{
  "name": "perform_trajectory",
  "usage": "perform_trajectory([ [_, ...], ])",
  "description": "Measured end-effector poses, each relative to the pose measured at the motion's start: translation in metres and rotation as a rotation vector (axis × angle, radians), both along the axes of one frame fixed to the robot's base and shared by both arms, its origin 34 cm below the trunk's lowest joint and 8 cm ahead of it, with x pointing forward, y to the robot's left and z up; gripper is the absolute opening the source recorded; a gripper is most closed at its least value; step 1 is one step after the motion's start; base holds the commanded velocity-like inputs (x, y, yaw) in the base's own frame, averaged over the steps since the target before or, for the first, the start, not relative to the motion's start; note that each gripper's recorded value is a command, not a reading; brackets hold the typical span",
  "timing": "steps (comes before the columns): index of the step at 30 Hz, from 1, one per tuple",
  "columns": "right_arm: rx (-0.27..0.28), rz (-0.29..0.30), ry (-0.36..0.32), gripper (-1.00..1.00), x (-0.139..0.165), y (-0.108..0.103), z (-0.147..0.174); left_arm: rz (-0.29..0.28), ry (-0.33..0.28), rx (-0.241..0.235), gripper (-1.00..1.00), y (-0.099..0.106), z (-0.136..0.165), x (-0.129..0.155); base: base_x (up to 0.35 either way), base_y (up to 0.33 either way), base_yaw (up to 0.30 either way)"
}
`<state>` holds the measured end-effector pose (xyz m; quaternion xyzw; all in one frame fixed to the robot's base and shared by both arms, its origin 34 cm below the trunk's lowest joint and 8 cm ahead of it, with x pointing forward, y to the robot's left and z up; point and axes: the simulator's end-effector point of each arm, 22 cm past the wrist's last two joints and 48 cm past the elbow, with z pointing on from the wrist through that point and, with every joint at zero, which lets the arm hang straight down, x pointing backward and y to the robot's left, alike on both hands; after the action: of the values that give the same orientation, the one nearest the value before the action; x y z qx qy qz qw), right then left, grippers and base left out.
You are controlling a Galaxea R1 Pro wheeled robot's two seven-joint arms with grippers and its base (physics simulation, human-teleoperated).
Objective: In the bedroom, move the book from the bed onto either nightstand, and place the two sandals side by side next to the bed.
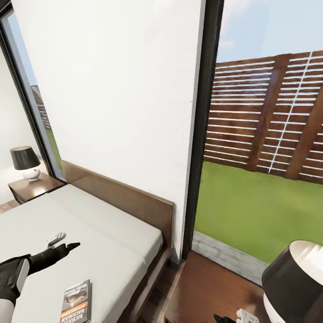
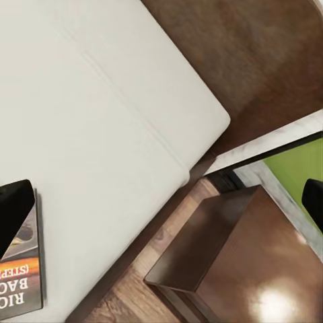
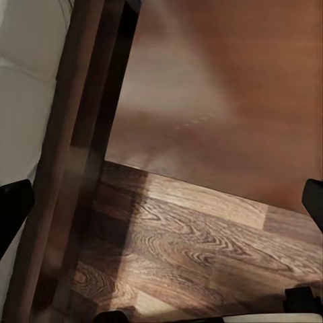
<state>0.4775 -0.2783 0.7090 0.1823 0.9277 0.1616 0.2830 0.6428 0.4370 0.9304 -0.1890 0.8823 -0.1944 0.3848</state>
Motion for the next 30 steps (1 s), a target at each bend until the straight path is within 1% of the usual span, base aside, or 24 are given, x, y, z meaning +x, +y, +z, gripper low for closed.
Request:
perform_trajectory([
  [8, 0.000, 0.005, 0.012, 1.00, -0.004, 0.000, -0.004, -0.002, 0.012, -0.001, 1.00, -0.001, -0.007, -0.001, 0.000, 0.000, 0.022],
  [10, 0.004, 0.023, 0.013, 1.00, -0.005, 0.003, -0.005, -0.002, 0.016, -0.001, 1.00, -0.001, -0.009, -0.001, 0.000, 0.000, 0.067],
  [11, 0.009, 0.042, 0.013, 1.00, -0.005, 0.006, -0.005, -0.002, 0.017, -0.001, 1.00, -0.002, -0.009, -0.001, 0.000, 0.000, 0.079],
  [12, 0.009, 0.101, 0.019, 1.00, -0.009, 0.014, -0.006, -0.003, 0.019, -0.002, 1.00, -0.002, -0.010, -0.001, 0.000, 0.000, 0.081],
  [13, 0.006, 0.123, 0.022, 1.00, -0.011, 0.017, -0.007, -0.003, 0.020, -0.002, 1.00, -0.002, -0.011, -0.001, 0.000, 0.000, 0.084],
  [15, -0.002, 0.229, 0.033, 1.00, -0.021, 0.031, -0.010, -0.004, 0.024, -0.003, 1.00, -0.003, -0.013, -0.001, 0.000, 0.000, 0.094],
  [16, -0.005, 0.322, 0.041, 1.00, -0.030, 0.043, -0.012, -0.004, 0.025, -0.003, 1.00, -0.003, -0.014, -0.001, 0.000, 0.000, 0.109],
  [17, -0.004, 0.357, 0.044, 1.00, -0.034, 0.047, -0.012, -0.004, 0.026, -0.002, 1.00, -0.003, -0.014, -0.002, 0.000, 0.000, 0.112],
  [20, 0.000, 0.408, 0.052, 1.00, -0.040, 0.053, -0.014, -0.004, 0.031, -0.003, 1.00, -0.003, -0.017, -0.002, 0.000, 0.000, 0.127],
  [26, 0.002, 0.425, 0.062, 1.00, -0.045, 0.055, -0.017, -0.007, 0.040, -0.009, 1.00, -0.008, -0.023, -0.002, 0.000, 0.000, 0.136],
  [30, 0.009, 0.425, 0.089, 1.00, -0.056, 0.056, -0.023, -0.010, 0.045, -0.014, 1.00, -0.012, -0.027, -0.002, 0.000, 0.000, 0.130],
])
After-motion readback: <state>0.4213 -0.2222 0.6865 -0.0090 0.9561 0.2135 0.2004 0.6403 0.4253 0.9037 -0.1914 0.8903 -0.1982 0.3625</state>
